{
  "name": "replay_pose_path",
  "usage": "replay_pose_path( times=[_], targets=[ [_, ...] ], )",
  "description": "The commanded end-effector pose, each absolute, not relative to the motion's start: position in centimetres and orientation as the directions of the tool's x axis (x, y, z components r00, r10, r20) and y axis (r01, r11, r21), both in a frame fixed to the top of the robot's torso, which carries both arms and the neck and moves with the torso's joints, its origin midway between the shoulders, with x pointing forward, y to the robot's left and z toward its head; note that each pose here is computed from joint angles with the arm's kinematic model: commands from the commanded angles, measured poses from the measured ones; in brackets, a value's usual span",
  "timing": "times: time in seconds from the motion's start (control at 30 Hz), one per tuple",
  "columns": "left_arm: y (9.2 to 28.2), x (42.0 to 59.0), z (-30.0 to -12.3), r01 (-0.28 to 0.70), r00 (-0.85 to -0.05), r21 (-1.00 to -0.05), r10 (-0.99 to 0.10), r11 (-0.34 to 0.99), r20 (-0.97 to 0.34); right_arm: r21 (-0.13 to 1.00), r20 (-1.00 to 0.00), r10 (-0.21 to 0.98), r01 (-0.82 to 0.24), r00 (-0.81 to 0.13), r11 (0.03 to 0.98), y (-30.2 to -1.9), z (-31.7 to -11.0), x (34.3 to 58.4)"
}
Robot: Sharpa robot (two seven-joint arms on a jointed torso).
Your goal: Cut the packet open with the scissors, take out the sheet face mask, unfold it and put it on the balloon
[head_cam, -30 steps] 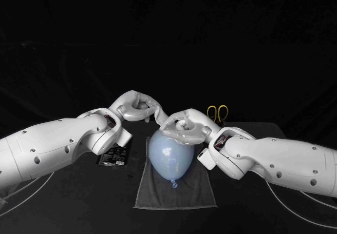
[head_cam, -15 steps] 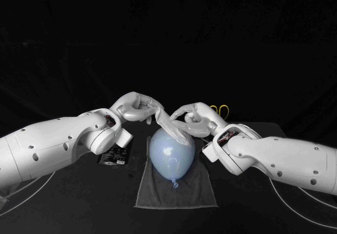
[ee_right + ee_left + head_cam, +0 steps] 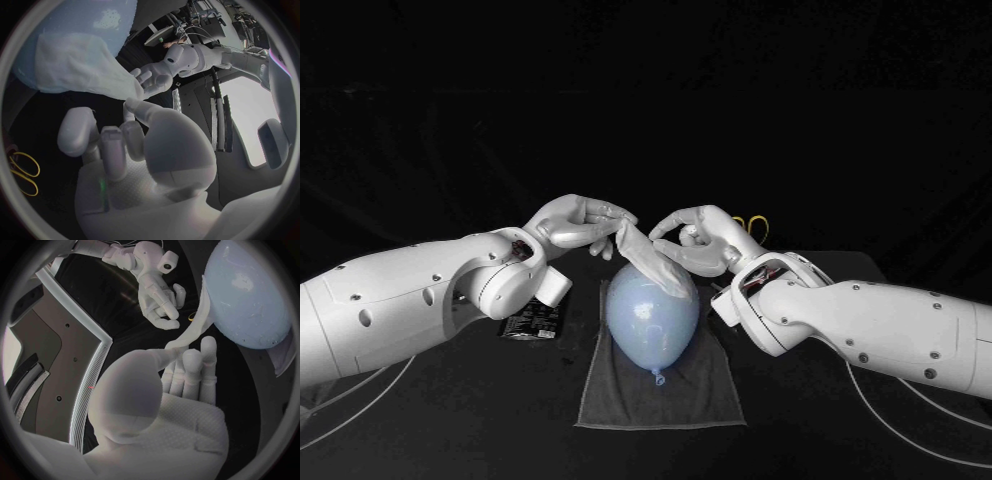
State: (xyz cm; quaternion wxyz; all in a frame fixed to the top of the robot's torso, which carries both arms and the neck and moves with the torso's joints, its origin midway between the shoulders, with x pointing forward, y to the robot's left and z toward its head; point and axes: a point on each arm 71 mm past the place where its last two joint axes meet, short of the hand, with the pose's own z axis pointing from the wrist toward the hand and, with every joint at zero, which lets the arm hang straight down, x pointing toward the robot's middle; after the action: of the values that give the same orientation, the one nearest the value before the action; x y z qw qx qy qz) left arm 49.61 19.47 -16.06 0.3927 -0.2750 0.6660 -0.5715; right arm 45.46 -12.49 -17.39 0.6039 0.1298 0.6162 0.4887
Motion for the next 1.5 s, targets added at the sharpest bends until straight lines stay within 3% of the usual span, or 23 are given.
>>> replay_pose_path(
  times=[0.03,0.83,1.13,1.5],
  targets=[
    [19.4,49.4,-16.1,0.015,-0.572,-0.993,-0.814,0.117,-0.105,0.737,-0.634,0.748,-0.446,-0.197,0.507,-12.4,-17.2,45.5],
    [21.0,48.8,-16.7,-0.075,-0.588,-0.994,-0.808,0.079,-0.020,0.730,-0.640,0.743,-0.458,-0.196,0.507,-12.0,-17.2,45.5],
    [21.3,48.8,-17.1,-0.049,-0.574,-0.982,-0.810,0.182,-0.122,0.732,-0.643,0.735,-0.456,-0.216,0.506,-11.8,-17.2,45.4],
    [21.5,49.1,-17.2,0.057,-0.519,-0.928,-0.783,0.367,-0.341,0.726,-0.656,0.717,-0.456,-0.235,0.515,-11.8,-17.3,45.2]
  ],
)
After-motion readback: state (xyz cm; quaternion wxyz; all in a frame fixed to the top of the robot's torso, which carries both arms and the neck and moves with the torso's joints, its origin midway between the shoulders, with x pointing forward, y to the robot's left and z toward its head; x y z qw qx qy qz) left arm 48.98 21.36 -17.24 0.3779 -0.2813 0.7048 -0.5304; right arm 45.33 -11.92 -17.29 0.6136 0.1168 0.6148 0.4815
